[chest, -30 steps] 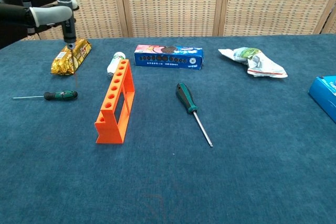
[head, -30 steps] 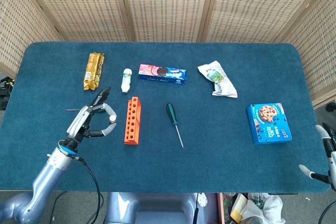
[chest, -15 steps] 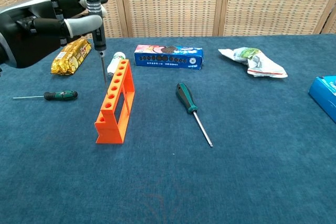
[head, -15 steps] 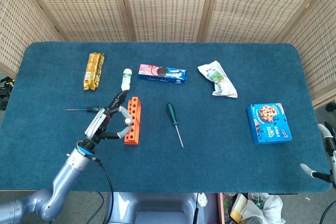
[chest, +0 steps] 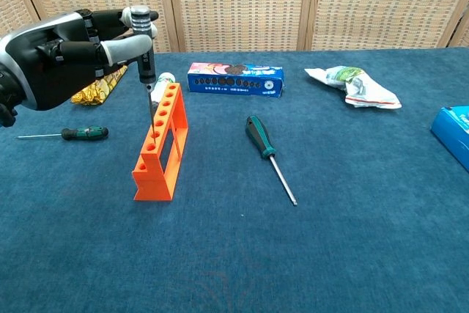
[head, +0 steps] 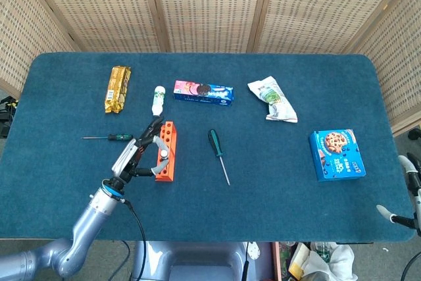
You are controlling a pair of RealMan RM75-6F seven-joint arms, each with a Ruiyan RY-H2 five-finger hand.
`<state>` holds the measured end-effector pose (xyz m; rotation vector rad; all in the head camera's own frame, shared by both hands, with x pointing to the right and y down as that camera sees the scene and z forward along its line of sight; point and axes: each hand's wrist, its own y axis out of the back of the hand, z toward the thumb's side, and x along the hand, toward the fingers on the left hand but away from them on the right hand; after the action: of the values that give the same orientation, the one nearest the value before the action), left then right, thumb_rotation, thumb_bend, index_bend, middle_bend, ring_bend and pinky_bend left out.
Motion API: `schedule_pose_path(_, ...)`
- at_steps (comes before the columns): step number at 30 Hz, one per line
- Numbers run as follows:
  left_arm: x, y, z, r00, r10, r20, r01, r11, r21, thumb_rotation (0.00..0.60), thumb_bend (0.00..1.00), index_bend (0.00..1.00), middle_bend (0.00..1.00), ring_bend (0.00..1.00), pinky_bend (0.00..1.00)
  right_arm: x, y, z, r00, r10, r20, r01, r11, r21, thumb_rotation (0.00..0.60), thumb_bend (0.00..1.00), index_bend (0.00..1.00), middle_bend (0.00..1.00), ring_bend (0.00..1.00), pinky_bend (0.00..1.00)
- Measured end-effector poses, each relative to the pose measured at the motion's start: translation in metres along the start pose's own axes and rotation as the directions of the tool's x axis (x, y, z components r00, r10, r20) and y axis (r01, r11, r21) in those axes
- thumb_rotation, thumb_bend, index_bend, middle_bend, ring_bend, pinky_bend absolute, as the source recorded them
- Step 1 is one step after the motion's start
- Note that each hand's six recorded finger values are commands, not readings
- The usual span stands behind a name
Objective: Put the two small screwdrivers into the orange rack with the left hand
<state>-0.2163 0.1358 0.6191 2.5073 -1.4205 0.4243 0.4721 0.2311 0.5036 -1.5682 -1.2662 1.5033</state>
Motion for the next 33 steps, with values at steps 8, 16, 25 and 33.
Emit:
schedule_pose_path(8,0.000,0.003,-0.001,1.000,-0.003,-0.002,0.003,1.000,0.014,0.600,0.48,0.64,0.00,0.00,0.00,0.001,0.001,0.000,1.000,-0.004,0.000,0.004,1.000,-0.002,0.600,0.00,0.00,0.00,0.00,0.00)
schedule_pose_path(16,-0.003,0.009,0.002,1.000,0.008,0.001,-0.008,1.000,0.012,0.600,0.48,0.64,0.00,0.00,0.00,0.000,0.000,0.000,1.000,-0.002,0.000,0.002,1.000,0.000,0.600,0.00,0.00,0.00,0.00,0.00)
schedule_pose_path(25,0.001,0.005,0.000,1.000,-0.003,-0.010,0.003,1.000,0.007,0.600,0.48,0.64,0.00,0.00,0.00,0.001,0.001,0.000,1.000,-0.003,-0.001,0.003,1.000,-0.002,0.600,0.00,0.00,0.00,0.00,0.00)
schedule_pose_path(33,0.002,0.000,-0.008,1.000,-0.007,-0.028,0.007,1.000,0.006,0.600,0.48,0.64,0.00,0.00,0.00,0.001,0.003,-0.001,1.000,-0.005,-0.001,0.005,1.000,-0.007,0.600,0.00,0.00,0.00,0.00,0.00)
